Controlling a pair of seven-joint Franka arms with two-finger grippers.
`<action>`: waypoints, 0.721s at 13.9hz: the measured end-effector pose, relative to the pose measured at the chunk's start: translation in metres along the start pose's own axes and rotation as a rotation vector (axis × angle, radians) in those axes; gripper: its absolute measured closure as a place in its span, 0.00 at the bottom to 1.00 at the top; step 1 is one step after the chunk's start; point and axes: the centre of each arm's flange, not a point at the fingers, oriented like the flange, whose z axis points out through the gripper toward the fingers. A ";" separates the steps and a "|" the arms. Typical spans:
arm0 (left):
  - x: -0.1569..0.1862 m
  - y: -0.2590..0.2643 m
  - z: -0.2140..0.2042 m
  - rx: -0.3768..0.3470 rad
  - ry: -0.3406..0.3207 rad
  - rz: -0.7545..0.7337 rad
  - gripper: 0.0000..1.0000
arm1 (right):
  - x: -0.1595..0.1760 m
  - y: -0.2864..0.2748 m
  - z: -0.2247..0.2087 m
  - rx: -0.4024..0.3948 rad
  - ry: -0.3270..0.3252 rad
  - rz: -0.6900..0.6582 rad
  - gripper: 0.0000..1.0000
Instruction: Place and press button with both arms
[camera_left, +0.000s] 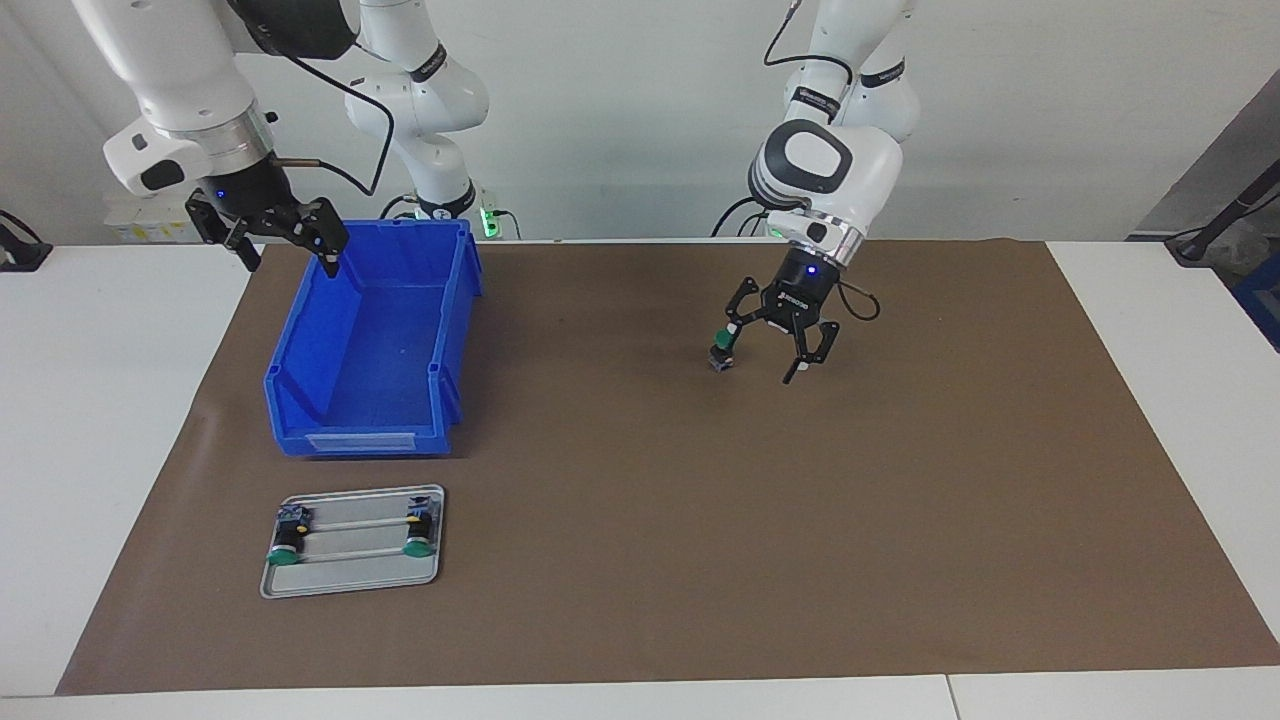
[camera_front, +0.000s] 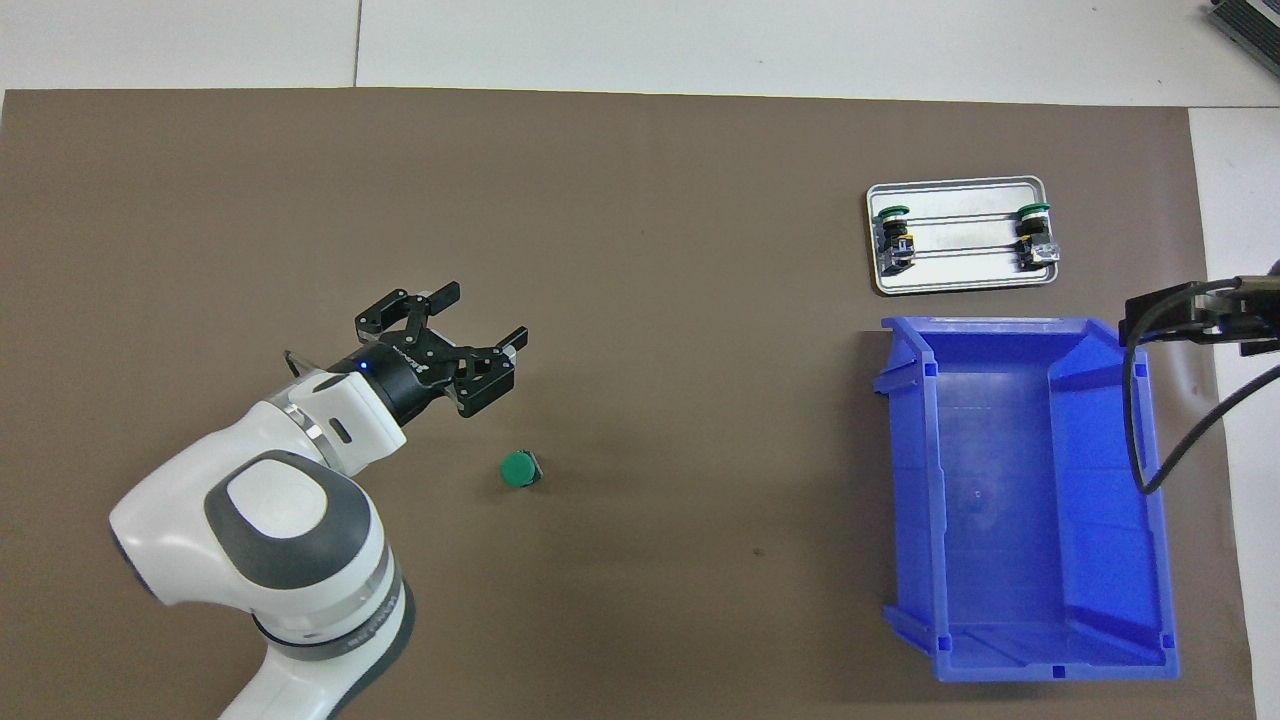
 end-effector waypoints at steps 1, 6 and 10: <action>-0.003 0.005 -0.004 0.048 -0.012 0.011 0.07 | 0.000 0.000 0.000 0.000 0.000 0.000 0.00; -0.010 -0.025 -0.008 0.168 -0.037 -0.013 0.11 | 0.000 0.000 0.000 0.000 0.000 0.000 0.00; 0.008 -0.074 -0.008 0.150 0.019 -0.093 0.27 | 0.000 0.000 0.000 0.000 0.000 0.000 0.00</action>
